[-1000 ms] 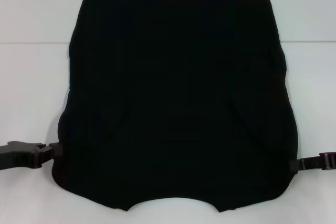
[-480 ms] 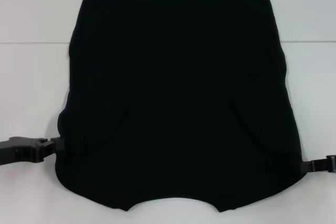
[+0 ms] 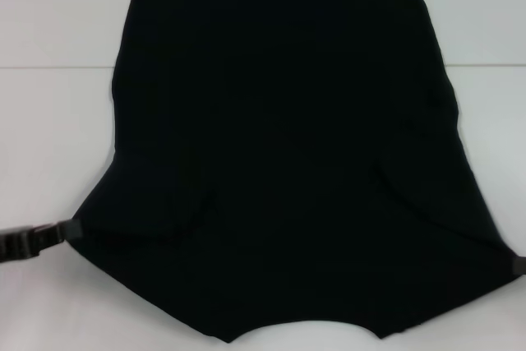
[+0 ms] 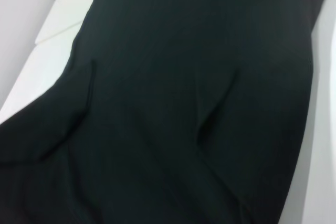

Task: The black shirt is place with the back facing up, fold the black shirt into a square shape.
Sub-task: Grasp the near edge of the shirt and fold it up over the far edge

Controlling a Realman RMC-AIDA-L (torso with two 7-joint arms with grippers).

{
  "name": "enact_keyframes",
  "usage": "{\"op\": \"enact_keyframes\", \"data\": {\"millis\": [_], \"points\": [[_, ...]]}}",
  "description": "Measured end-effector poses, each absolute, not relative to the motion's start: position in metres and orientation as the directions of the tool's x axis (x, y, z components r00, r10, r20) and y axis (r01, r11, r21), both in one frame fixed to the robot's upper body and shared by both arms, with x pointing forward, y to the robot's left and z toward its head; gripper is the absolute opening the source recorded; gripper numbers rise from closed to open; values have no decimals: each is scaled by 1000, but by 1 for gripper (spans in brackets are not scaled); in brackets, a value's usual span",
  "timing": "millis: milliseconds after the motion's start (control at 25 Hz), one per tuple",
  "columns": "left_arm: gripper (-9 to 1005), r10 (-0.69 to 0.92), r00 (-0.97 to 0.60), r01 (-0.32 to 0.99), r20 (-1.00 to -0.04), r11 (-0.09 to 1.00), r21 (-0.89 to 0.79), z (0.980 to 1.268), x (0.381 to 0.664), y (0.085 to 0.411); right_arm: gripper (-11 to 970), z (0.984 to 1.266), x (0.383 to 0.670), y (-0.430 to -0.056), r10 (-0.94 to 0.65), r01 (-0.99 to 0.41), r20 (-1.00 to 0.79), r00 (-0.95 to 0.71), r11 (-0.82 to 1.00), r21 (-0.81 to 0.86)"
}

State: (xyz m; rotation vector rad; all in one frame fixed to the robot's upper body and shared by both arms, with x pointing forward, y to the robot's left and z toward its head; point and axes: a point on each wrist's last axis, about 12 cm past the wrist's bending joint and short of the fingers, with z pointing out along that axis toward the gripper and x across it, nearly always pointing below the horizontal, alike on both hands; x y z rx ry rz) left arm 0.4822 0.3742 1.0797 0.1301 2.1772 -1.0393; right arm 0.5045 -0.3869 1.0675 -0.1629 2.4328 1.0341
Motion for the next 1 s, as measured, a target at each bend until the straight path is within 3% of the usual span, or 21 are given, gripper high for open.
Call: {"op": "enact_keyframes", "data": {"millis": [720, 880, 1000], "points": [[13, -280, -818, 337, -503, 476, -812, 1062, 414, 361, 76, 1064, 431, -434, 118, -262, -460, -880, 687, 678], [13, -306, -814, 328, -494, 459, -825, 1062, 416, 360, 79, 1070, 434, -438, 132, -267, -476, -869, 685, 678], [13, -307, -808, 346, -503, 444, -826, 1069, 433, 358, 82, 1079, 452, -435, 136, -303, -519, -844, 677, 671]]}}
